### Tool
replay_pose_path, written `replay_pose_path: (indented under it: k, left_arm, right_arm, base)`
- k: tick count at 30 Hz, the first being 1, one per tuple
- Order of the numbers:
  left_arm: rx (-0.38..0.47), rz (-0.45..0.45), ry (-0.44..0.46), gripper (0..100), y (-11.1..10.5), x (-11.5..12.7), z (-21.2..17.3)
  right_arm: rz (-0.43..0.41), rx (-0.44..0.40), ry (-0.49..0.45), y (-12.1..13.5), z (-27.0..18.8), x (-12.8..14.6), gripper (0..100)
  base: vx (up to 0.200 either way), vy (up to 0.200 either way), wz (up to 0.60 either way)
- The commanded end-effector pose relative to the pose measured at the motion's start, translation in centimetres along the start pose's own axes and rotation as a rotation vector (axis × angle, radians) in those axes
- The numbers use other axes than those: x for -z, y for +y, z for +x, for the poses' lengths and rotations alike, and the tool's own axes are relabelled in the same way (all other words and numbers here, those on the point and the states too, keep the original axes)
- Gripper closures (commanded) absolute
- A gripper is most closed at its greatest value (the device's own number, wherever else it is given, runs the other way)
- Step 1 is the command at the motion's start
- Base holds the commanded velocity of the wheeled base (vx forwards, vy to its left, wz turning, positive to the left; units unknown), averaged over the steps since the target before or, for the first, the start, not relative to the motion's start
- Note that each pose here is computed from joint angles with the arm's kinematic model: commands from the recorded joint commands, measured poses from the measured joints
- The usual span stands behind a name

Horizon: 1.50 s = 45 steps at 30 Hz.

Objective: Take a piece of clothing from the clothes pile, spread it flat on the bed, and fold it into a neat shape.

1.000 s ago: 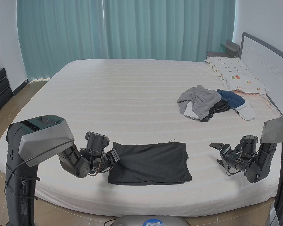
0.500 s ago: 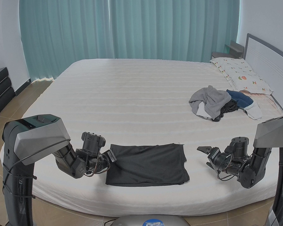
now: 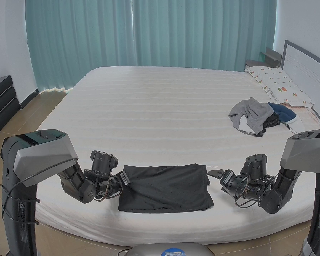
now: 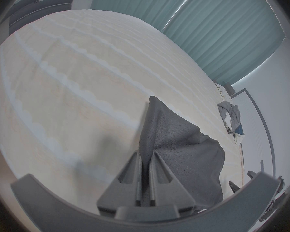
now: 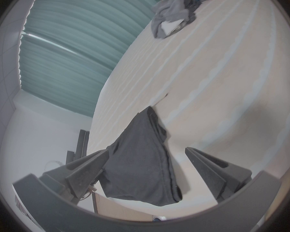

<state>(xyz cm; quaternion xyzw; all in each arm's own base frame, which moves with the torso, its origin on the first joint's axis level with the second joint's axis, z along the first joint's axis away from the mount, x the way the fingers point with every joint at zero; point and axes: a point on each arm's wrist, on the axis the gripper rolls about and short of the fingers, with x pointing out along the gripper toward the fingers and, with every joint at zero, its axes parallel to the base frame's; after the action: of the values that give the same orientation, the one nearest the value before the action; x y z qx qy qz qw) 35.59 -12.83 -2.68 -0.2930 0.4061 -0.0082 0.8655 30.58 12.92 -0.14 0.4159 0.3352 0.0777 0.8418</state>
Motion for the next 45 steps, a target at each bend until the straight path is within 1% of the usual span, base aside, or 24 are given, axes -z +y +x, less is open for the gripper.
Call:
replay_pose_path:
  k: [1,12,18,23,26,30,31,34,41,45]
  left_arm:
    - [0.001,-0.001,0.001,100,0.0,0.0,-0.1]
    - [-0.01,-0.003,0.01,100,0.2,0.3,-0.5]
    - [-0.011,-0.005,0.011,100,0.2,0.3,-1.0]
    - [-0.013,-0.003,0.015,100,0.2,0.5,-1.1]
    - [-0.032,0.001,-0.008,100,0.0,0.6,-1.0]
    - [-0.037,-0.024,-0.01,100,-0.1,0.8,-1.0]
    - [-0.035,-0.029,-0.011,0,-0.1,0.8,-1.1]
    - [-0.035,-0.049,-0.01,0,-0.2,0.9,-1.1]
    - [-0.04,-0.055,-0.007,0,0.0,1.0,-1.4]
    - [-0.03,-0.104,-0.031,0,0.0,0.2,-2.6]
  right_arm:
    - [-0.018,-0.041,0.0,1.3,0.1,0.2,0]
    - [-0.036,-0.017,0.015,1.6,0.9,0.0,0]
    - [-0.039,-0.02,0.021,1.8,1.2,0.2,0]
    - [-0.04,-0.017,0.024,1.7,1.3,0.3,0]
    - [-0.043,-0.019,0.031,1.7,1.3,0.6,0]
    - [-0.043,-0.019,0.034,1.7,1.4,0.7,0]
    - [-0.044,-0.019,0.034,1.7,1.4,0.7,0]
    - [-0.045,-0.017,0.037,1.7,1.4,0.8,0]
    - [-0.043,-0.009,0.041,1.5,1.3,0.8,0]
    - [-0.052,0.015,0.064,0.9,0.8,1.5,0]
  base:
    - [0.0,0.2,0.0]
    - [0.0,0.2,0.0]
    - [0.0,0.2,0.0]
    - [0.0,0.0,0.0]
    - [0.0,0.0,0.0]
    - [0.0,0.0,0.0]
    - [0.0,0.0,0.0]
    - [0.0,0.0,0.0]
    - [0.0,0.0,0.0]
    - [0.0,0.0,0.0]
